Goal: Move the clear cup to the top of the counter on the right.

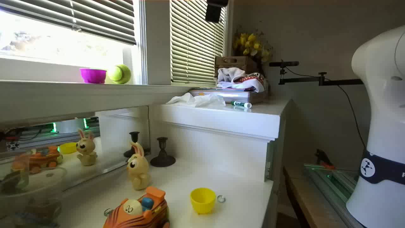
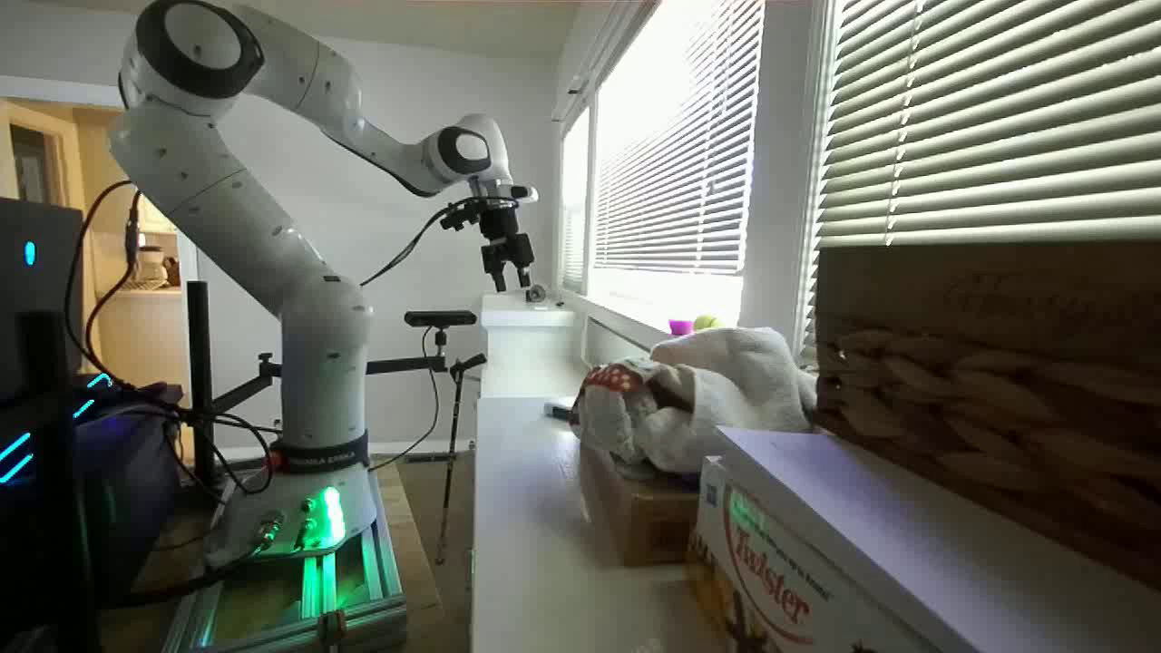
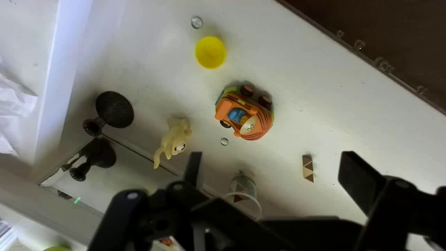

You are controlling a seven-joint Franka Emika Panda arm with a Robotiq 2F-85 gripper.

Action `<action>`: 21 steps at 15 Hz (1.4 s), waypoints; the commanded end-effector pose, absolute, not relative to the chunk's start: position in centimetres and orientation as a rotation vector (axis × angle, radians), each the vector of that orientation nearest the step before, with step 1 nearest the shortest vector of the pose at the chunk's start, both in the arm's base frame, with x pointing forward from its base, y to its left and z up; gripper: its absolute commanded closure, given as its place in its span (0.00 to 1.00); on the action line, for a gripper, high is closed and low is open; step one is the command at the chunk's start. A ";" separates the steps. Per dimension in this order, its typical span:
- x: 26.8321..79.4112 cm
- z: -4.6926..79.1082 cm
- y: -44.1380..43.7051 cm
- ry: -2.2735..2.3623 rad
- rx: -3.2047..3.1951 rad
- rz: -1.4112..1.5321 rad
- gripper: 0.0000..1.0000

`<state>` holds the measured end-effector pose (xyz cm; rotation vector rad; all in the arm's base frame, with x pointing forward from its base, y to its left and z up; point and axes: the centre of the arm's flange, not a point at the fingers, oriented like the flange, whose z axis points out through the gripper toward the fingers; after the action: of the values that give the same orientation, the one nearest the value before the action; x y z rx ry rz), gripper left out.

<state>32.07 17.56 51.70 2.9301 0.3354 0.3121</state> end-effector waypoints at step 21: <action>37.8 49.2 15.6 0.507 2.999 0.454 0.00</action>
<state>34.69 16.48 50.57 2.9683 0.3929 0.3788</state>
